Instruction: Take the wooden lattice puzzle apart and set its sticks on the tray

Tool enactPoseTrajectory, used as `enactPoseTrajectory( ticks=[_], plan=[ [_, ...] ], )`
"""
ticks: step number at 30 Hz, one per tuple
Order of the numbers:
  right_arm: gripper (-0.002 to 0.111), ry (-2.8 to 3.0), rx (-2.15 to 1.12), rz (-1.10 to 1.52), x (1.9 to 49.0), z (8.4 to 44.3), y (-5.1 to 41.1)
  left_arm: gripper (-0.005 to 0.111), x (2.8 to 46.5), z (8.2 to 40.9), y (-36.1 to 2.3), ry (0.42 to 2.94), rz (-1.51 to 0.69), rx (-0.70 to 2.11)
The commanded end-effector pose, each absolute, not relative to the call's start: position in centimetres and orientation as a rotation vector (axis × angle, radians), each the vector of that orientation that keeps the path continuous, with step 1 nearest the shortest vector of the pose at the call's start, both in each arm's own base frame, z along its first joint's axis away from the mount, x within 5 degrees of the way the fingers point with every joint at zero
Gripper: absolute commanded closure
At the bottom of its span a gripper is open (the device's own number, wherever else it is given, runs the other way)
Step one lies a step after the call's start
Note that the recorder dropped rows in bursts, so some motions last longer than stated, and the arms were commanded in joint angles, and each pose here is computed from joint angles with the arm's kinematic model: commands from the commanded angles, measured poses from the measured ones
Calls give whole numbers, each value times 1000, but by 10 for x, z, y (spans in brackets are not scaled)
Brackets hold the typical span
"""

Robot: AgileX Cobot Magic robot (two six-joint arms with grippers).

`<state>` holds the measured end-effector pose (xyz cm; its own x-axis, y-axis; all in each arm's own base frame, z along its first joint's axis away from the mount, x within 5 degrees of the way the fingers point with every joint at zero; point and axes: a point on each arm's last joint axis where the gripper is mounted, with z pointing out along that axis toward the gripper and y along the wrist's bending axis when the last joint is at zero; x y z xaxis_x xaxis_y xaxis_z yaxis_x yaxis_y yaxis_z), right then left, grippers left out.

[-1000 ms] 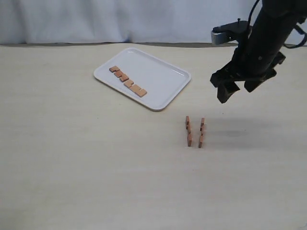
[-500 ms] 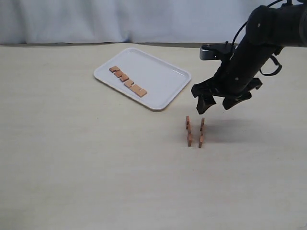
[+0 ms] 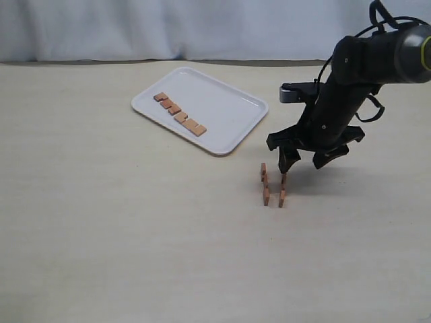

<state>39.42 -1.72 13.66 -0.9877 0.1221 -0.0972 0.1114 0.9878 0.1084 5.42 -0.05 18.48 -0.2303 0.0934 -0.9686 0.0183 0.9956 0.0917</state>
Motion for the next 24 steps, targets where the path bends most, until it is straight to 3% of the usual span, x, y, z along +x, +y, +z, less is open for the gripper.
enactPoseTrajectory(
  ticks=[1, 10, 18, 24],
  plan=[
    [45, 3022, 189, 103, 394, 135, -20, 107, 54, 185, 0, 1791, 72, 83],
    [50, 3097, 203, 125, 391, 111, -19, 107, 54, 185, 0, 1791, 72, 83],
    [81, 3127, 148, 128, 389, 108, -19, 107, 54, 185, 0, 1791, 72, 83],
    [83, 3137, 12, 135, 387, 124, -18, 107, 54, 185, 0, 1791, 72, 83]
  ],
)
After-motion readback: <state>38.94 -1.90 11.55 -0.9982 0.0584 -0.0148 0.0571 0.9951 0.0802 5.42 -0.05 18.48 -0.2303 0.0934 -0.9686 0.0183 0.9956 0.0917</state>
